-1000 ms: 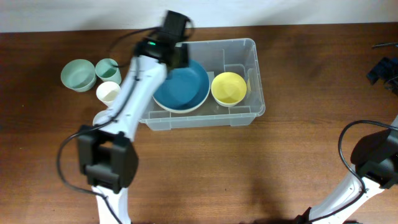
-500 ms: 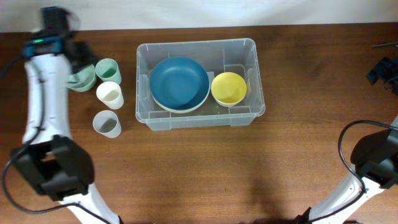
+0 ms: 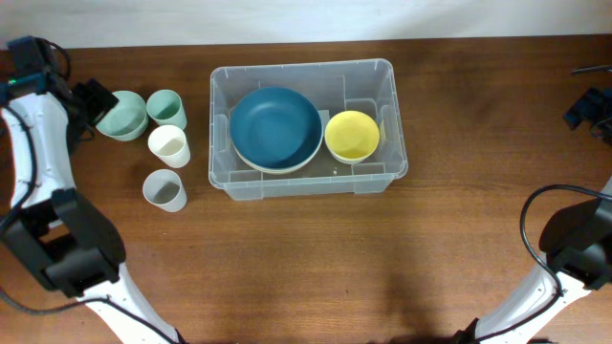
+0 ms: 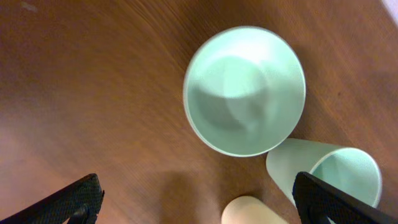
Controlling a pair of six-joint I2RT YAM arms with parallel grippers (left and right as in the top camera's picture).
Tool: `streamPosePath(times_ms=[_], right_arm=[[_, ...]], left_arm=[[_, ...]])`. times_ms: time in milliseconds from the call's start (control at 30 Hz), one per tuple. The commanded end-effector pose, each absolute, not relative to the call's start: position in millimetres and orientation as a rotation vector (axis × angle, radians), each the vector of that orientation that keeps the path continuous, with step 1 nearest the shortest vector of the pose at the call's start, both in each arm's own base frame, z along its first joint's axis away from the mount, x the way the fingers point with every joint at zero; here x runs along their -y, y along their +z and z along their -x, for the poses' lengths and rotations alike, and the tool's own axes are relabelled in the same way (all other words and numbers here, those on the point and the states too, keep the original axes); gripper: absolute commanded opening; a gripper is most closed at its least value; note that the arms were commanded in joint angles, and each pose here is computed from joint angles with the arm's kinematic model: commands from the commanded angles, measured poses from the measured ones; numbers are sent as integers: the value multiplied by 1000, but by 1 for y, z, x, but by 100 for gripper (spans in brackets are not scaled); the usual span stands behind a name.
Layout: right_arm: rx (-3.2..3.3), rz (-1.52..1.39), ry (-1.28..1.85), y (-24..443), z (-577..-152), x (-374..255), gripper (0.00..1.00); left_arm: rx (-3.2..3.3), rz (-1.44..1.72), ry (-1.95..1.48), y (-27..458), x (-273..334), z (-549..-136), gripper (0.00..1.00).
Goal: Pack container
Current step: 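Move the left gripper to the pale green bowl at far left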
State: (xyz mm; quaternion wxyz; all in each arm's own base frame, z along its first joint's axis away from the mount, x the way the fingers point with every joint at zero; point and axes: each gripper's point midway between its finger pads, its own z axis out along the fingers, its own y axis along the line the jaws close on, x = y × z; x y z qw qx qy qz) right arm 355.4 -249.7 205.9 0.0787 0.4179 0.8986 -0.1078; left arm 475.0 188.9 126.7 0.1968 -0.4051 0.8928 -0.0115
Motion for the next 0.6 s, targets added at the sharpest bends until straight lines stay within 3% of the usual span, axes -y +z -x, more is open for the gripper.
streamPosePath(times_ms=[0,567], right_arm=[[-2677,-1262,-345,208,-355,251,99],[-2677,-1262,-345,208,-355,251,99]], left_arm=[[-2533,1158,-132,101,-180,-481,99],[-2557,1356,-106,33,-188,-480,99]])
